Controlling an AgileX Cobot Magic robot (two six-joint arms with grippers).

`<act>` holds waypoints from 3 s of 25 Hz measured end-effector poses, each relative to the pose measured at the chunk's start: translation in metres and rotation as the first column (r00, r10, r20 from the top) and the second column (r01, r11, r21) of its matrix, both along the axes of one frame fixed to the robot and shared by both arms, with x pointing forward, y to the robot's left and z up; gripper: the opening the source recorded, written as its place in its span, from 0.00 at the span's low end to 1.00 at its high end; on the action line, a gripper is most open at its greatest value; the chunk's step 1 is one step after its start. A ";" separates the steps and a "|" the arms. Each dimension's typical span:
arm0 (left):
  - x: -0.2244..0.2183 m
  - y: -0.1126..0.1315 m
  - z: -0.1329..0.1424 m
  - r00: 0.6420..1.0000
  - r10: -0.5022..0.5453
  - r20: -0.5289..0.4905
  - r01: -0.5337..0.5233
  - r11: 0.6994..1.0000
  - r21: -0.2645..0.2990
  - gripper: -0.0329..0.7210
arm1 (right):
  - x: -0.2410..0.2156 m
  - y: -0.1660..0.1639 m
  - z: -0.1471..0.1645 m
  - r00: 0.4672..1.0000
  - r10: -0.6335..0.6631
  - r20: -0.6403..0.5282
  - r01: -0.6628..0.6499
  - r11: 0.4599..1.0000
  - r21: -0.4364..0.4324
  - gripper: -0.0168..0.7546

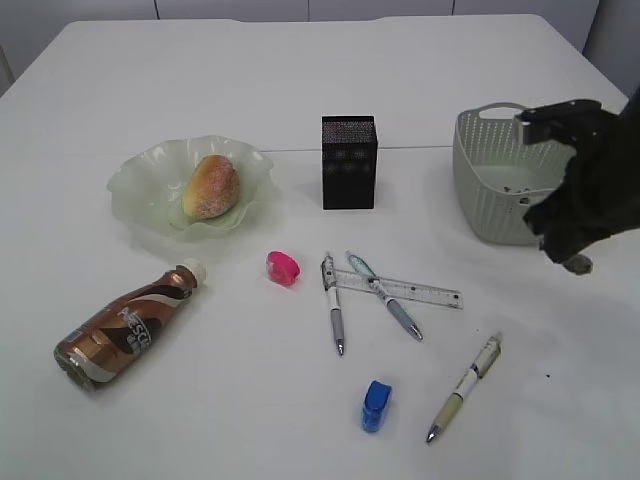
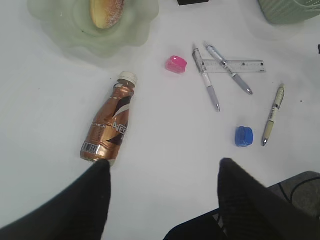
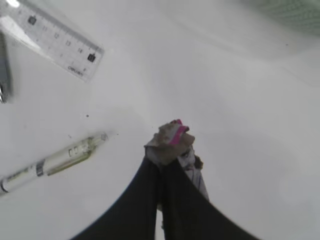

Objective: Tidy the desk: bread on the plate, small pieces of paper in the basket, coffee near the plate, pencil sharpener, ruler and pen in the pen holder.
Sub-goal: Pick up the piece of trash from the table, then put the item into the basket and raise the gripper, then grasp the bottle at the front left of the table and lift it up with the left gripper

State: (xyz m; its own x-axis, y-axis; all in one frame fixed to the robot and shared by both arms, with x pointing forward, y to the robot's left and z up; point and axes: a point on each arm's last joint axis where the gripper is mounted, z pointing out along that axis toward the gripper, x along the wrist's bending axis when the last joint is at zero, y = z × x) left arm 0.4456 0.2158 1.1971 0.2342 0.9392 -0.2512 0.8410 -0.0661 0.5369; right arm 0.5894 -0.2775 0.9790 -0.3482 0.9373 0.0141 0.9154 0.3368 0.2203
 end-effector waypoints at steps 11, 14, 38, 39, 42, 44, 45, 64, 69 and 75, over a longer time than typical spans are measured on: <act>0.000 0.000 0.000 1.000 -0.001 -0.001 0.001 1.000 -0.002 0.69 | 0.054 -0.007 0.091 0.925 -0.226 0.306 0.226 0.973 0.036 0.04; 0.000 0.000 0.000 1.000 -0.001 -0.001 0.001 1.000 -0.002 0.69 | 0.068 -0.010 0.093 0.910 -0.258 0.326 0.268 0.963 0.014 0.04; -0.002 -0.005 0.001 1.000 -0.018 -0.018 0.017 0.998 -0.055 0.69 | 0.119 -0.017 0.050 0.854 -0.385 0.351 0.412 0.911 -0.002 0.75; -0.002 -0.005 0.001 1.000 -0.018 -0.018 0.017 0.998 -0.055 0.69 | 0.119 -0.017 0.050 0.854 -0.385 0.351 0.412 0.911 -0.002 0.75; -0.002 -0.005 0.001 1.000 -0.018 -0.018 0.017 0.998 -0.055 0.69 | 0.116 -0.017 0.054 0.852 -0.390 0.348 0.416 0.910 0.002 0.74; -0.002 -0.004 0.001 1.000 -0.017 -0.017 0.016 0.999 -0.051 0.69 | 0.110 -0.018 0.063 0.854 -0.399 0.334 0.423 0.906 -0.001 0.73; -0.002 -0.004 0.001 1.000 -0.016 -0.016 0.015 0.999 -0.048 0.69 | 0.105 -0.018 0.070 0.855 -0.403 0.327 0.428 0.904 -0.005 0.73; 0.049 -0.011 -0.046 0.990 -0.011 -0.138 0.029 0.991 0.132 0.70 | 0.042 -0.010 0.121 0.938 -0.316 0.143 0.320 0.947 -0.008 0.72; 0.071 -0.014 -0.071 0.980 -0.016 -0.199 0.057 0.977 0.204 0.73 | 0.006 -0.009 0.146 0.943 -0.283 0.173 0.285 0.959 0.016 0.72; 0.098 -0.017 -0.108 0.959 -0.019 -0.284 0.107 0.949 0.298 0.88 | -0.050 0.001 0.149 0.964 -0.241 0.115 0.227 0.966 0.127 0.72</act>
State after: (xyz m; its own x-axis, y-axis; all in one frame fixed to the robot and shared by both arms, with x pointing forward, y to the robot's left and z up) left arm 0.5434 0.1984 1.0889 0.2584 0.9659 -0.0154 0.9409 -0.2480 0.2307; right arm 0.5393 -0.2762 1.1279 -0.1250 0.9878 0.0926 0.9273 0.0831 0.3651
